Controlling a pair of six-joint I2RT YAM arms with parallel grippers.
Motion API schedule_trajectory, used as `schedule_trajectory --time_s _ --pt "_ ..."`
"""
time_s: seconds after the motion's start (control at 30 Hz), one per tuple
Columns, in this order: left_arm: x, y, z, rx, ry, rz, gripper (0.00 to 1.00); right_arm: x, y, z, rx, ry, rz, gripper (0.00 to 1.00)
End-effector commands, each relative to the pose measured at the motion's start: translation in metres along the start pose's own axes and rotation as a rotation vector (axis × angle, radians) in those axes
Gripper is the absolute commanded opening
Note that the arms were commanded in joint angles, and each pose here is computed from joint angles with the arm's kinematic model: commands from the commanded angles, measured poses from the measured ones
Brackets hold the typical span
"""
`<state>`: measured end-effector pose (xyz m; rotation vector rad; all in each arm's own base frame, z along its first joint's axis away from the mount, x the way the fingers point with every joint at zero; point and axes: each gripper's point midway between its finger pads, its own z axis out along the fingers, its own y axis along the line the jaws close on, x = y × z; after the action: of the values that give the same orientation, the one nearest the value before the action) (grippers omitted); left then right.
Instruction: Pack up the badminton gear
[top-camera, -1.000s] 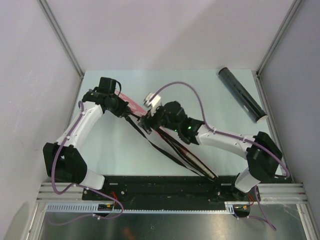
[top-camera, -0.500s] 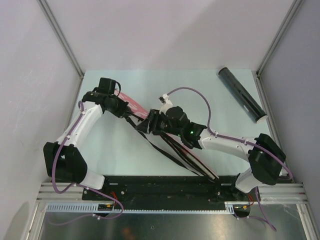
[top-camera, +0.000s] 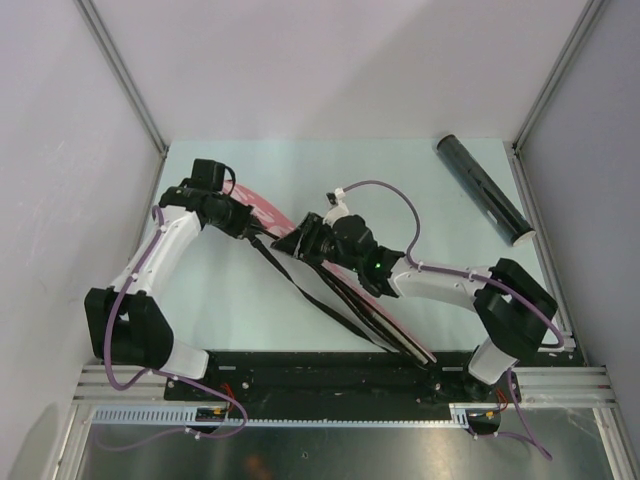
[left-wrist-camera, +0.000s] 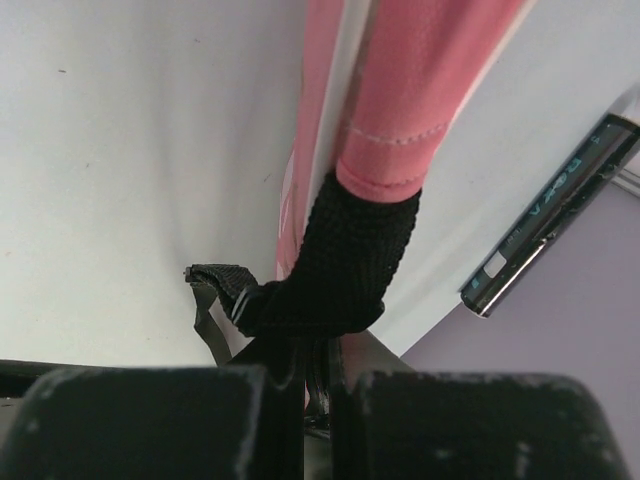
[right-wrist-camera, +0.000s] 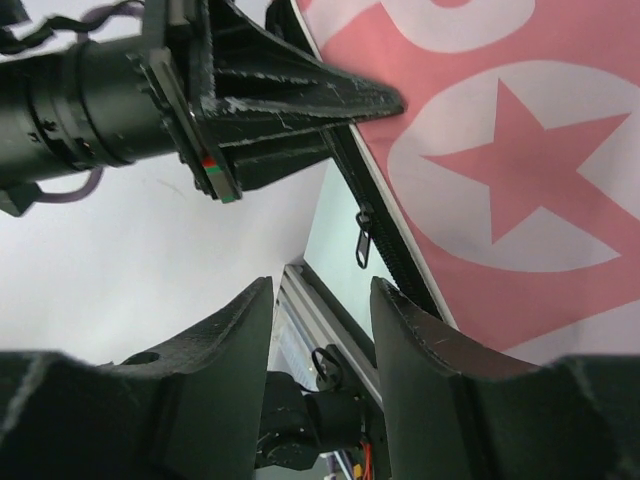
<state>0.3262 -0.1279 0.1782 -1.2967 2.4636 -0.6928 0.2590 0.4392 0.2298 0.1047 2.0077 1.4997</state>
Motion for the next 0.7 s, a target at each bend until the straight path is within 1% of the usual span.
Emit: schedule_trajectory --time_s 0.0,0.13,0.23,0.3,0.37,0.43,0.5,0.57,0.67 --pt "0.015 -0.013 -0.022 0.075 0.061 -0.058 0.00 0.006 0.010 0.005 -0.034 -0.027 -0.029 0.48" --pt "0.013 -0.016 -0.025 0.082 0.044 -0.060 0.00 0.011 0.002 0.007 0.015 -0.060 -0.083 0.49" --pt "0.013 -0.012 -0.025 0.076 0.042 -0.081 0.00 0.007 -0.003 0.013 0.025 -0.094 -0.060 0.49" --pt "0.014 -0.011 -0.025 0.074 0.040 -0.089 0.00 0.006 -0.005 0.015 0.037 -0.121 -0.033 0.40" --pt "0.013 -0.012 -0.027 0.080 0.034 -0.093 0.00 -0.001 -0.009 0.016 0.070 -0.178 -0.033 0.38" --pt "0.014 -0.012 -0.028 0.084 0.032 -0.092 0.00 -0.007 -0.009 0.016 0.080 -0.217 -0.034 0.39" --pt "0.014 -0.012 -0.029 0.083 0.031 -0.096 0.00 -0.007 -0.011 0.018 0.087 -0.224 -0.022 0.40" --pt "0.013 -0.012 -0.029 0.085 0.027 -0.098 0.00 -0.008 -0.018 0.016 0.124 -0.244 -0.025 0.46" --pt "0.014 -0.010 -0.030 0.084 0.029 -0.107 0.00 -0.010 -0.015 0.018 0.111 -0.262 -0.046 0.47"
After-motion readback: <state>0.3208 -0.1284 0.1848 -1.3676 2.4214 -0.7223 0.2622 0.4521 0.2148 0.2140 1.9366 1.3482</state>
